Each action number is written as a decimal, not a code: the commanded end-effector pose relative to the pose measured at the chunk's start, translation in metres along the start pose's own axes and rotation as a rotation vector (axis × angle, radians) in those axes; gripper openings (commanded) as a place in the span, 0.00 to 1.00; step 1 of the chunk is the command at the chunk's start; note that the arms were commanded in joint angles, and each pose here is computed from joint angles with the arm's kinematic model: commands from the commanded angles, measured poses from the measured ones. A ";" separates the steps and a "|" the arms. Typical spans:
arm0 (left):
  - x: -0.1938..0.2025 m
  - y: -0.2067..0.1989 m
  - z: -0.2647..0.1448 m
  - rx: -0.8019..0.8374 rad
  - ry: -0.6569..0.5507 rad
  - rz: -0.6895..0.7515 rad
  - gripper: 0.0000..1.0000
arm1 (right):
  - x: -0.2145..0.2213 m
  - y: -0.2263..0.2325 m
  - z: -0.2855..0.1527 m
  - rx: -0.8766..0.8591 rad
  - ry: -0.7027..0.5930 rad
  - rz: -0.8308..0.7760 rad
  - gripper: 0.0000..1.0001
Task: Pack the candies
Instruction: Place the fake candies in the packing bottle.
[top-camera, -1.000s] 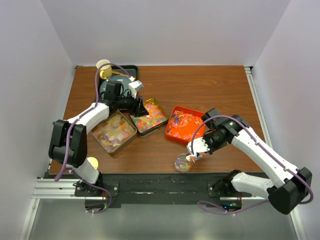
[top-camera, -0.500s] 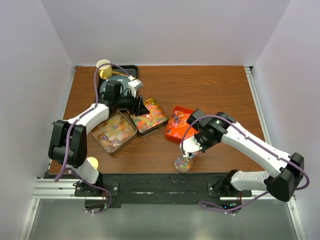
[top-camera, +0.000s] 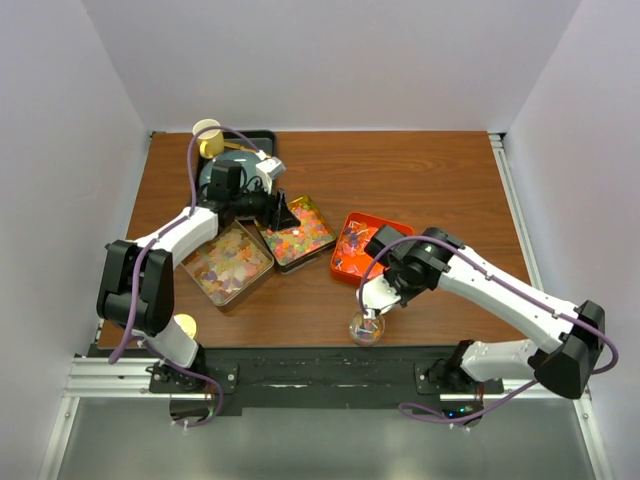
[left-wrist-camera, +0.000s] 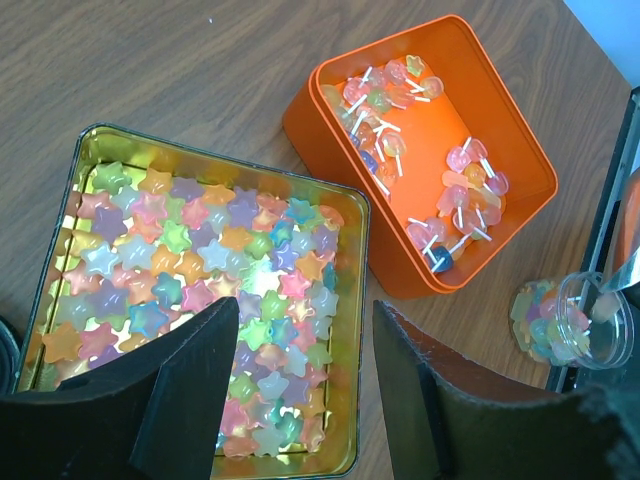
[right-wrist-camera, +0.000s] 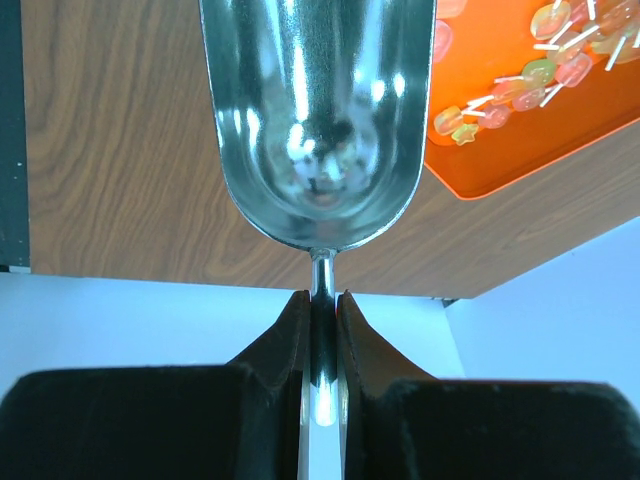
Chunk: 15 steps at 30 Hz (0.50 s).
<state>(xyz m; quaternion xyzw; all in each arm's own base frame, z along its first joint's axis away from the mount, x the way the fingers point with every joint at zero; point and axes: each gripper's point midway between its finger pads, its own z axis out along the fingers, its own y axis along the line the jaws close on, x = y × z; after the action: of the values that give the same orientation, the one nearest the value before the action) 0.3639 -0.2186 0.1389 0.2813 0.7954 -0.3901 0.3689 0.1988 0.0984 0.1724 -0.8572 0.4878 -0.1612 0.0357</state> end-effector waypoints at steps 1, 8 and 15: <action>-0.014 -0.004 -0.003 0.019 -0.049 0.029 0.61 | 0.023 0.033 -0.019 -0.093 0.069 -0.093 0.00; -0.010 -0.006 -0.002 0.035 -0.040 0.010 0.61 | 0.025 0.023 -0.022 -0.040 0.053 0.031 0.00; 0.013 -0.019 0.004 0.069 -0.030 0.012 0.61 | 0.061 -0.006 -0.010 -0.107 0.117 0.403 0.00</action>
<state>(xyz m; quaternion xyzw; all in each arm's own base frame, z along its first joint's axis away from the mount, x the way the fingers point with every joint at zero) 0.3573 -0.2213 0.1316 0.2769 0.7920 -0.4037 0.3648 0.2224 0.0788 0.1848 -0.7921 0.5857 -0.1676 0.0366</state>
